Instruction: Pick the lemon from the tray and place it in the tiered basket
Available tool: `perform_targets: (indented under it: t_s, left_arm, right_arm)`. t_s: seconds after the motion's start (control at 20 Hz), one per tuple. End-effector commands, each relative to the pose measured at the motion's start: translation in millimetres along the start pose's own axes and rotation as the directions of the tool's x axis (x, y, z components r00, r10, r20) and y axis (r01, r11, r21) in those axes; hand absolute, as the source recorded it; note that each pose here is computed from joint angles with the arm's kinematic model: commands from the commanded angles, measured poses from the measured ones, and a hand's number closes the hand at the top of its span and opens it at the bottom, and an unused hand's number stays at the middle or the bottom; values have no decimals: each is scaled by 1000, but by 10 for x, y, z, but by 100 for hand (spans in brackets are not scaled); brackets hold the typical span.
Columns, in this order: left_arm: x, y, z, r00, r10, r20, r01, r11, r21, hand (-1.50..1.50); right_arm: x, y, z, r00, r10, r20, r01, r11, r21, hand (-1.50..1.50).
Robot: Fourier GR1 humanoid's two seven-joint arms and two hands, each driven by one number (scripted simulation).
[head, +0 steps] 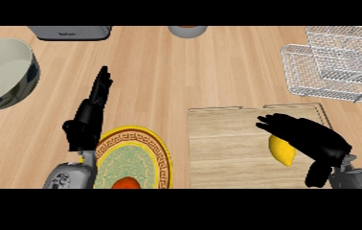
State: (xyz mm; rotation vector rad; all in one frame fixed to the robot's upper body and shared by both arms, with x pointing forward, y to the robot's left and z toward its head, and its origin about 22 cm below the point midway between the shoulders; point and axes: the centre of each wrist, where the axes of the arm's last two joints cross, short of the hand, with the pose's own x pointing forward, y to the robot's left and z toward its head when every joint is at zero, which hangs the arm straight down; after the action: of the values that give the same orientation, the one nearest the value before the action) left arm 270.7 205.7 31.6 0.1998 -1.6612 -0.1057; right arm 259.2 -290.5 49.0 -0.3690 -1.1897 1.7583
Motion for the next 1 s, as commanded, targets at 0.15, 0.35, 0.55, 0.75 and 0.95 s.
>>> perform_targets:
  t_s: [0.15, 0.35, 0.55, 0.75, 0.95]
  left_arm:
    - [-36, 113, 12, 1000, 2, 9, -2, 1000, 2, 0]
    - [-14, -179, 28, 1000, -11, 3, 11, 1000, -1, 0]
    - [-20, -138, -38, 1000, 4, 5, -4, 1000, 0, 0]
    - [-14, -89, -22, 1000, -9, 8, 9, 1000, -9, 0]
    - [-48, -112, 30, 1000, 8, 5, -8, 1000, -17, 0]
  right_arm:
    - [-95, 51, -200, 1000, -22, 18, 23, 996, -88, 150]
    - [-40, 120, -290, 993, 114, 34, -106, 979, -171, 150]
    - [-36, 316, -218, 990, 136, 44, -124, 970, -210, 150]
    - [-206, 151, -300, 932, 43, -360, -103, 983, -150, 150]
    - [-280, 199, -282, 715, -12, -699, -72, 993, -91, 150]
